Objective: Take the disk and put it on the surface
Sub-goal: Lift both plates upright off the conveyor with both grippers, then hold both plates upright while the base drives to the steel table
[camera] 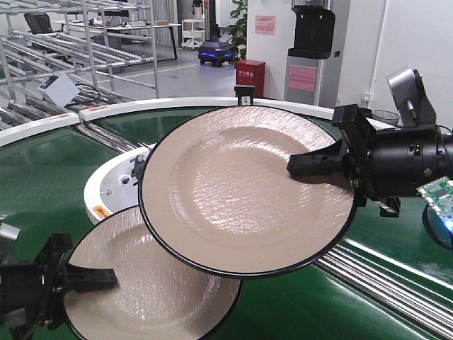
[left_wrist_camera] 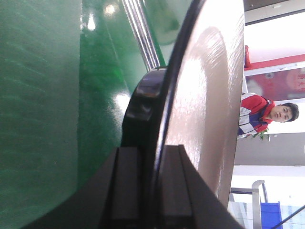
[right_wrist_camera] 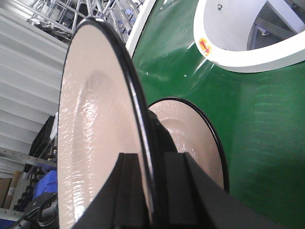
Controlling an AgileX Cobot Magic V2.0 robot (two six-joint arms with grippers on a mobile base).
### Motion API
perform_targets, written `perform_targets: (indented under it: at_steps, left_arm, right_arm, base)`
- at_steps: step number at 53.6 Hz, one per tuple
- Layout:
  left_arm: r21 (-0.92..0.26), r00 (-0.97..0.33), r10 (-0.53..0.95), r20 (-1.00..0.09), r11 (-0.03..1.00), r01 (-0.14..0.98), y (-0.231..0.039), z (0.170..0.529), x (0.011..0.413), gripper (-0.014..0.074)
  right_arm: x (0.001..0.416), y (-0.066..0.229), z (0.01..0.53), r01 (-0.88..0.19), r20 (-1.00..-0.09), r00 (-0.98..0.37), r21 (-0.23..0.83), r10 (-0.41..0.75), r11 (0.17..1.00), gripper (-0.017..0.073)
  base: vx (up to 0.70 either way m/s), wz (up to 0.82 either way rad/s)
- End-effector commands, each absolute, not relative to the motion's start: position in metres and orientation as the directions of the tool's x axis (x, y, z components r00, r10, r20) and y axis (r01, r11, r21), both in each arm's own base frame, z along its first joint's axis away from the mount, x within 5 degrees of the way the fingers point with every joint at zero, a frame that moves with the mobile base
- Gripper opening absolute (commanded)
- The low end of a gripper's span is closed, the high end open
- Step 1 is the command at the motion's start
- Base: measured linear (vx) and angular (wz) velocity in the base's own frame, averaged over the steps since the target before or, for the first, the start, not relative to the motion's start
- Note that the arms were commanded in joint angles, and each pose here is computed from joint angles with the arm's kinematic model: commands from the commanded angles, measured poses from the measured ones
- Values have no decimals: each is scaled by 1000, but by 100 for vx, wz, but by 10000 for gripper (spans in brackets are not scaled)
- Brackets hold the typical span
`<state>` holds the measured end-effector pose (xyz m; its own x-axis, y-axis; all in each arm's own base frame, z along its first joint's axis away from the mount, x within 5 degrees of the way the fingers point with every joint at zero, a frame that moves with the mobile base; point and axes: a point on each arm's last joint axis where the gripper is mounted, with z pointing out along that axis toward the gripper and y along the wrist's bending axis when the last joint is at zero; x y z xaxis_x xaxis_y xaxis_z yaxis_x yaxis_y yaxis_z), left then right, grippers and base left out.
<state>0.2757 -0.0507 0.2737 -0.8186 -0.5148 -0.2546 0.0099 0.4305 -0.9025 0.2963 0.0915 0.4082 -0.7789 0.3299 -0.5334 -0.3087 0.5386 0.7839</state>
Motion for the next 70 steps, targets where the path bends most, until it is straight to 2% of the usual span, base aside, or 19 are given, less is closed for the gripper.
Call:
perform_targets:
  at_steps: [1, 45, 70]
  left_arm:
    - [-949, -800, -551, -237, 306, 71, -56, 302, 273, -1]
    - [-950, -801, -551, -236, 306, 69, -56, 302, 273, -1]
    - [-950, -801, -551, -236, 306, 69, -56, 302, 273, -1]
  right_arm:
    - [288, 90, 440, -350, -541, -723, 823, 429, 449, -8]
    - [288, 90, 440, -350, -541, -723, 823, 429, 449, -8]
    - [288, 90, 440, -350, -541, -724, 823, 428, 448, -8]
  base:
    - [0, 0]
    - [-1, 0]
    - [-15, 3]
